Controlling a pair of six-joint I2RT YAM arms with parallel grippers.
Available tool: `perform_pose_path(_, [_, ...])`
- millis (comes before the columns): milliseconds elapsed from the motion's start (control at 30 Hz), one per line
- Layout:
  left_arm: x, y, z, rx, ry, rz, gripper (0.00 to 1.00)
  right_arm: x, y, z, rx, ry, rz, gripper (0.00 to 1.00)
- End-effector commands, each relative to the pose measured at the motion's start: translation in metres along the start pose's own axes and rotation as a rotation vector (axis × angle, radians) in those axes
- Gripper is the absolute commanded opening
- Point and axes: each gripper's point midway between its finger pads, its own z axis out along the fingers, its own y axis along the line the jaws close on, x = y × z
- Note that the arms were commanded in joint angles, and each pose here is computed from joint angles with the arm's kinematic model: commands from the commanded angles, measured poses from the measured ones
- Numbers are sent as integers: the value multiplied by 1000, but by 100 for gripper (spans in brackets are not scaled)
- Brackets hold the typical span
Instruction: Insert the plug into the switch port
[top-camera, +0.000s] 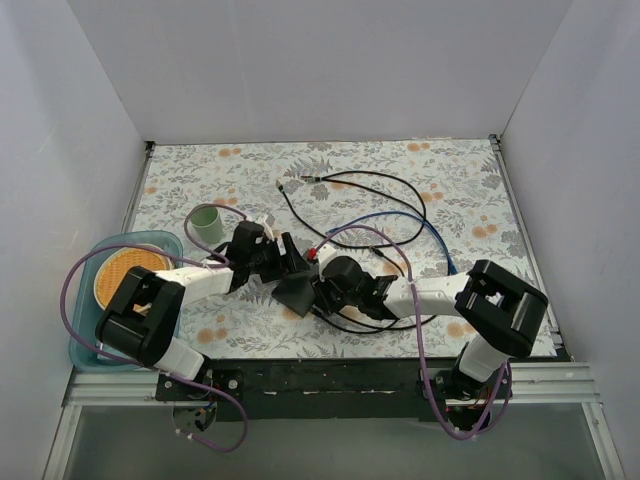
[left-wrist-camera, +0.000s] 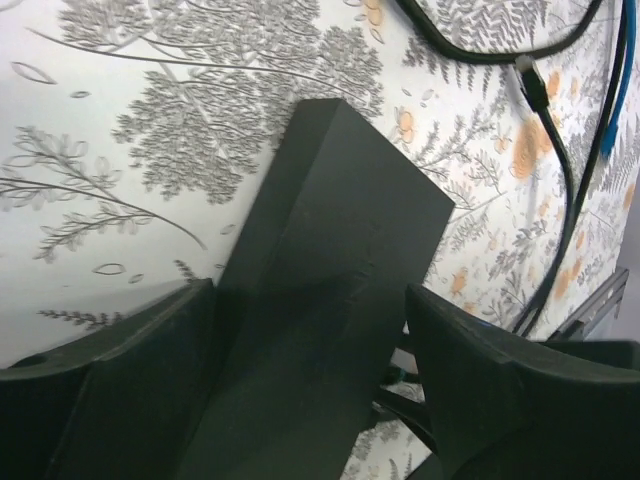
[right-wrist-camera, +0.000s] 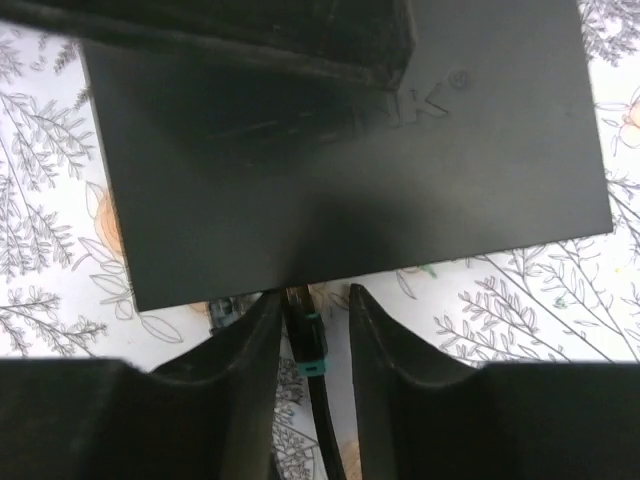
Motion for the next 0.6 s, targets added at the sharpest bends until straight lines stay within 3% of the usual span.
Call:
perform_pose_path(0, [59, 26, -17, -154, 253, -97, 79, -26, -26, 2, 130, -76, 45, 44])
perform_pose_path(267, [-1, 41, -18, -187, 126, -144, 89, -10, -35, -20, 178, 6, 22, 70])
perform_pose_path(400, [-37, 21, -28, -148, 35, -115, 96, -30, -37, -36, 190, -55, 0, 84])
perform_pose_path(567, [-84, -1, -47, -148, -94, -75, 98, -90, -49, -65, 279, -205, -5, 93])
